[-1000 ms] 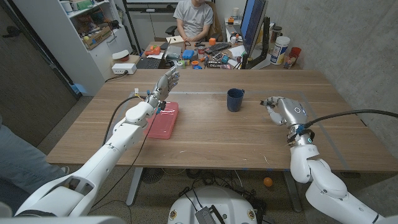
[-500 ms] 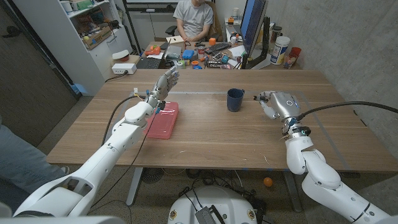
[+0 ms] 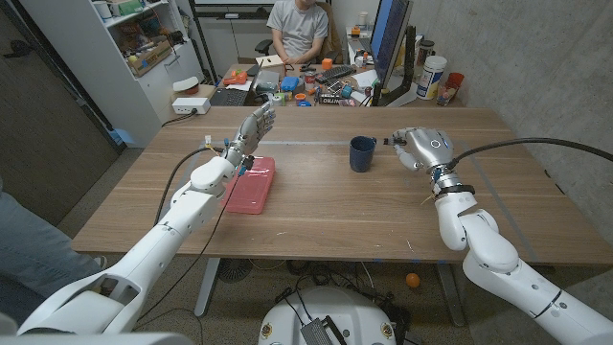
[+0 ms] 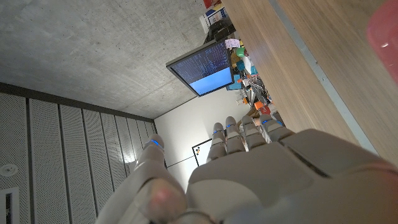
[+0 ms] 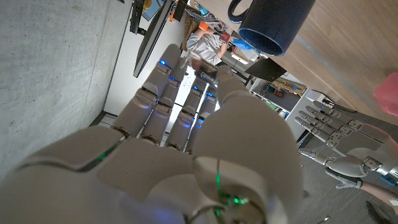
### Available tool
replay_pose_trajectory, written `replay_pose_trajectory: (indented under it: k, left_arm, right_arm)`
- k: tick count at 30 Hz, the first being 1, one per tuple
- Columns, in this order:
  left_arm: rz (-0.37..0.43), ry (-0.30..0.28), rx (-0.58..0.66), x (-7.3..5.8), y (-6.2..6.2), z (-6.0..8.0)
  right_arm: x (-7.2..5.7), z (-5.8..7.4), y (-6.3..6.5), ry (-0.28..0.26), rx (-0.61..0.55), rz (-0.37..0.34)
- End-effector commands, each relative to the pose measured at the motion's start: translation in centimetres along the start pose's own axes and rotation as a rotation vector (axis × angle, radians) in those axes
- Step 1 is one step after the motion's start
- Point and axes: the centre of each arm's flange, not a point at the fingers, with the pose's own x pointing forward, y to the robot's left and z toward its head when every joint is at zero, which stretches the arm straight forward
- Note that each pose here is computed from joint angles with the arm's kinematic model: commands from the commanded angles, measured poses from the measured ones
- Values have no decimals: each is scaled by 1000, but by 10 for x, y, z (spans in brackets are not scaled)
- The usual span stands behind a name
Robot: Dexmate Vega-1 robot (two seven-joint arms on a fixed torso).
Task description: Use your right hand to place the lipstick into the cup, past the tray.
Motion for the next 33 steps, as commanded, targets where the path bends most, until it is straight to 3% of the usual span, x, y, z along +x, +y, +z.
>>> replay_pose_trajectory:
  k: [1,19,33]
  left_arm:
    - [-1,3,10,-4,2,1]
    - [16,-10,15,-11,8,8]
    - [32,-21,7,-16,10,8]
  right_arm:
    - [28,4,-1,-52,-89,14]
    - [63,23,17,-146,-151,51]
    - [81,36,25,-232,-212,73]
